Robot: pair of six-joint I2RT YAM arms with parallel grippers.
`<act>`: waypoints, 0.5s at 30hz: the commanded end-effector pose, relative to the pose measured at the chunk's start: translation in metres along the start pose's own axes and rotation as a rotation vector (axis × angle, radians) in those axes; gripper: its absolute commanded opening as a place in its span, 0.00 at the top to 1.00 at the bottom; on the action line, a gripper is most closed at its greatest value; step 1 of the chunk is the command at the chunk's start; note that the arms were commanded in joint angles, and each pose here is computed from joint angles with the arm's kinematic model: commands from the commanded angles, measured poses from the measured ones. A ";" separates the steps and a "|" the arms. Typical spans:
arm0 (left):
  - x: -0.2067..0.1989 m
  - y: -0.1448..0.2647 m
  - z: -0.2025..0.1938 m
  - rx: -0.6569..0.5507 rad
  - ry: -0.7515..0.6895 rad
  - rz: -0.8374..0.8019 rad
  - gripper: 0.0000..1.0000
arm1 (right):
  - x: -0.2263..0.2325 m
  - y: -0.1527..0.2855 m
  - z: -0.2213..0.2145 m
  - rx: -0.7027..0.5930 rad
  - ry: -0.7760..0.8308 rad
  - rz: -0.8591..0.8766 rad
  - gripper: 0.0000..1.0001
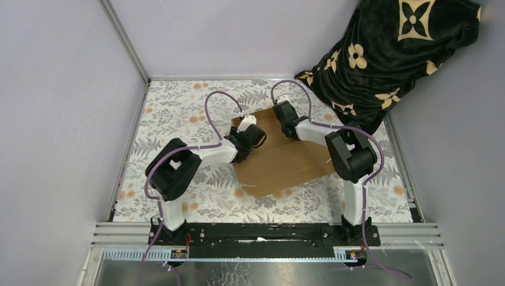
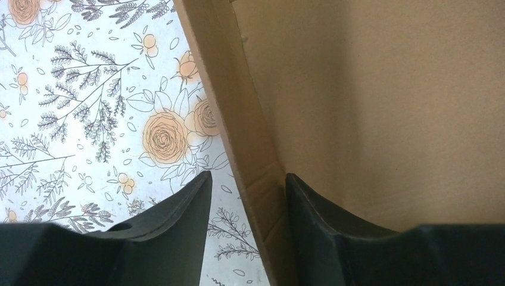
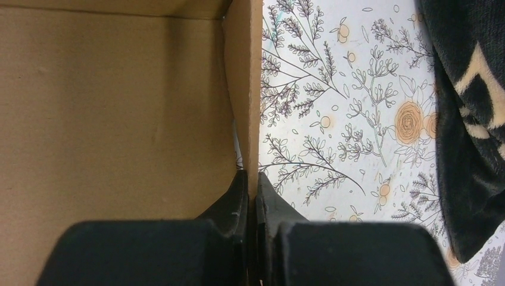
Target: Fold the paper box
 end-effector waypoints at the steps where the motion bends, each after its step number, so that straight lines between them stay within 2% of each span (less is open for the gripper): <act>1: 0.003 0.013 0.000 0.011 -0.023 -0.040 0.44 | -0.012 0.000 -0.009 0.049 0.019 -0.060 1.00; 8: -0.004 0.020 0.015 -0.020 -0.017 -0.112 0.43 | -0.006 0.026 -0.028 0.097 -0.059 0.045 1.00; 15: -0.015 0.028 0.029 -0.040 0.013 -0.199 0.42 | 0.002 0.046 -0.041 0.108 -0.047 0.168 1.00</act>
Point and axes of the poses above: each gripper's point midway between its finger pads, its own y axis back along the fingers, its own x axis along the line the jaws close on, z = x × y, the point moved 5 cm from there along y, back along the fingers, and after that the axes turned 5 degrees about y, right-handed, at the moved point
